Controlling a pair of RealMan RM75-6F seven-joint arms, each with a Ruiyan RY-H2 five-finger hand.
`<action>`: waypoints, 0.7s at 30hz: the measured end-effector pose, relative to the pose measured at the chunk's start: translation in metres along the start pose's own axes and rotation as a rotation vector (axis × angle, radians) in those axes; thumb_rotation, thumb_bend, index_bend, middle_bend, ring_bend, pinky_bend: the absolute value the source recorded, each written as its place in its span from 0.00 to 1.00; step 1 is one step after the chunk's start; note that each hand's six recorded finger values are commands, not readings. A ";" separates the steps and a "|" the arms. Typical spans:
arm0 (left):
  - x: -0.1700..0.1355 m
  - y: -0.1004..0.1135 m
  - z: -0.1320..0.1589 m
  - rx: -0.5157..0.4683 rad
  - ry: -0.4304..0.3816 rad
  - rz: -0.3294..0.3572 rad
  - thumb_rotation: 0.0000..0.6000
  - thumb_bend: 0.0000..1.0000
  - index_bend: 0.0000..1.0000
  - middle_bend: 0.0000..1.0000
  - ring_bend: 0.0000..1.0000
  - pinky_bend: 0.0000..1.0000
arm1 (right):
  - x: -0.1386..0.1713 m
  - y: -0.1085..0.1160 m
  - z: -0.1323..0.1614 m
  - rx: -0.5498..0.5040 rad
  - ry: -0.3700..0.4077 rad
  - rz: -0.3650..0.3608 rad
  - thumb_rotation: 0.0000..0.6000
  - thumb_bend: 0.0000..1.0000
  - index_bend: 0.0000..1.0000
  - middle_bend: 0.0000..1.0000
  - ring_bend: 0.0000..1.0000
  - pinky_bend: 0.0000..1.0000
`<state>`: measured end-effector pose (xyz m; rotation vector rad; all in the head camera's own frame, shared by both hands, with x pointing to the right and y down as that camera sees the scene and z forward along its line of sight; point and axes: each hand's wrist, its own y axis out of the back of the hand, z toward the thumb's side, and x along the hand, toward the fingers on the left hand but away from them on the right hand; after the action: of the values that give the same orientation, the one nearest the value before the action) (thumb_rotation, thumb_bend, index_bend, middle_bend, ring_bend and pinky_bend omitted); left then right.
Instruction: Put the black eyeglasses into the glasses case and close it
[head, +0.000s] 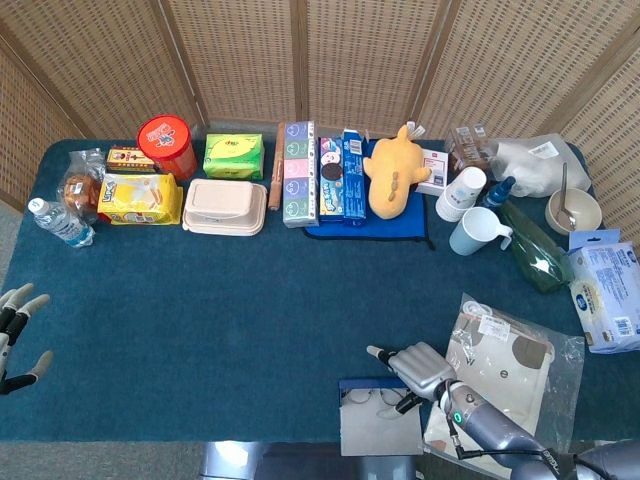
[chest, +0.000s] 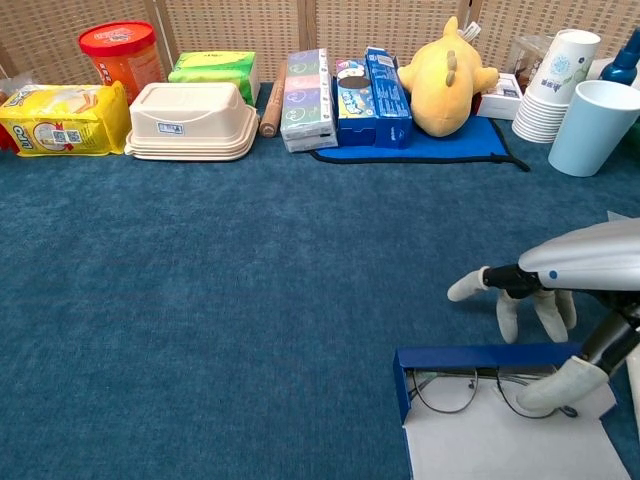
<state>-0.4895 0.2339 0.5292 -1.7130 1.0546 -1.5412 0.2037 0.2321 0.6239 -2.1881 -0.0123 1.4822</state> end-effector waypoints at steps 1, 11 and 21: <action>0.000 0.000 0.000 0.000 -0.001 0.000 1.00 0.32 0.12 0.04 0.00 0.00 | 0.000 -0.001 0.000 -0.001 0.001 0.001 0.37 0.16 0.00 0.33 0.45 0.38; -0.001 0.001 -0.001 0.000 0.004 0.006 1.00 0.31 0.11 0.04 0.00 0.00 | -0.001 0.009 0.005 0.009 0.018 -0.046 0.37 0.16 0.00 0.27 0.32 0.36; -0.002 0.003 0.000 -0.008 0.000 0.022 1.00 0.31 0.10 0.04 0.00 0.00 | 0.017 0.022 0.005 0.058 0.015 -0.181 0.38 0.19 0.00 0.22 0.25 0.34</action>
<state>-0.4895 0.2344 0.5259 -1.7008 1.0774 -1.5249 0.2001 0.2191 0.5990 -2.0917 -0.1559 1.3498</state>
